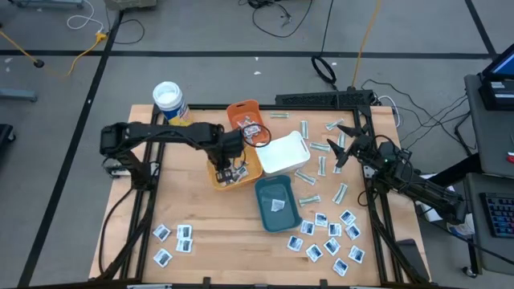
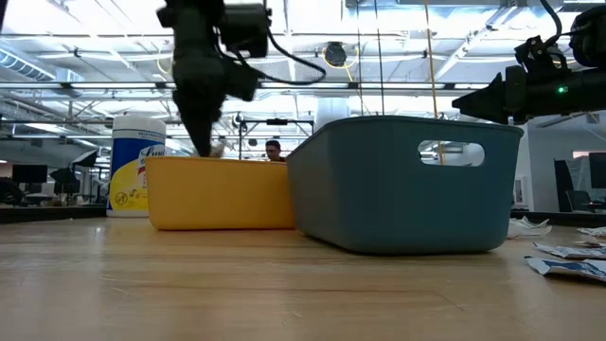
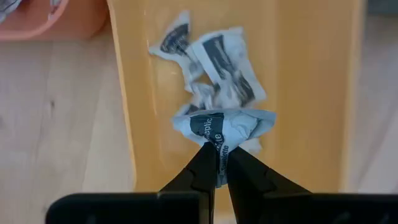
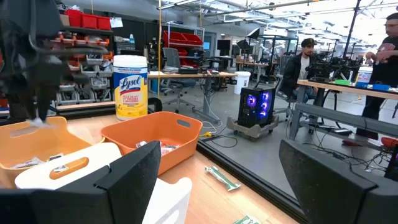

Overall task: Pick & Place First Aid Supplies
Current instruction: Put the black towelette pack into the yellow bin

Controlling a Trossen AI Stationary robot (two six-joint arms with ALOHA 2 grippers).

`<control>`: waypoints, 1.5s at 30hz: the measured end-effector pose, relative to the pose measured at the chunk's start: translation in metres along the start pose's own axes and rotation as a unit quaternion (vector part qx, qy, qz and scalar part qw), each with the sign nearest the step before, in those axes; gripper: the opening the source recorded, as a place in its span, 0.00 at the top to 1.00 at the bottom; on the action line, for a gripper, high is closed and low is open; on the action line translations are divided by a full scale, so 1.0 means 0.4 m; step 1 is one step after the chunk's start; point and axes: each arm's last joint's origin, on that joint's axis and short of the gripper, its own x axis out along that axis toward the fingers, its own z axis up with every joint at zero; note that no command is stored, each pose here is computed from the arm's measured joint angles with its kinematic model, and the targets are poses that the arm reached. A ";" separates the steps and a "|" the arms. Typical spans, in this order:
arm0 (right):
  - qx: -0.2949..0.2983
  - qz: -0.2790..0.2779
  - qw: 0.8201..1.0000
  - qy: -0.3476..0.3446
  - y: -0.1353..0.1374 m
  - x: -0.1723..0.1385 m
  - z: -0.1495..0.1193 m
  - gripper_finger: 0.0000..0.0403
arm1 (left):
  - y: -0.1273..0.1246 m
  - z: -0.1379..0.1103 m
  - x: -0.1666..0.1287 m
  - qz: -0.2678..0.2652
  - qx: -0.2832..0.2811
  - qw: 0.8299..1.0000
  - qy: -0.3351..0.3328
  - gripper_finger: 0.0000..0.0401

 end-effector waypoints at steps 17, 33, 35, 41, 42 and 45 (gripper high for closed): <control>0.000 0.000 1.000 0.000 0.000 0.000 0.000 0.20 | 0.008 0.060 0.168 0.004 -0.033 0.999 0.036 0.92; 0.000 0.000 1.000 0.000 0.000 0.000 0.000 0.20 | 0.000 0.031 0.076 -0.021 -0.061 0.997 0.039 0.34; 0.000 0.000 1.000 0.000 0.000 0.000 0.000 0.20 | -0.001 0.021 0.047 -0.022 -0.064 0.997 0.029 0.31; 0.000 0.000 1.000 0.000 0.000 0.000 0.000 0.20 | -0.009 -0.023 -0.033 -0.023 -0.051 0.998 0.026 0.25; 0.000 0.000 1.000 0.000 0.000 0.000 0.000 0.20 | -0.010 -0.033 -0.044 -0.023 -0.046 0.998 0.031 0.25; 0.000 0.000 1.000 0.000 0.000 0.000 0.000 0.20 | -0.014 -0.059 -0.073 -0.022 -0.034 0.998 0.041 0.25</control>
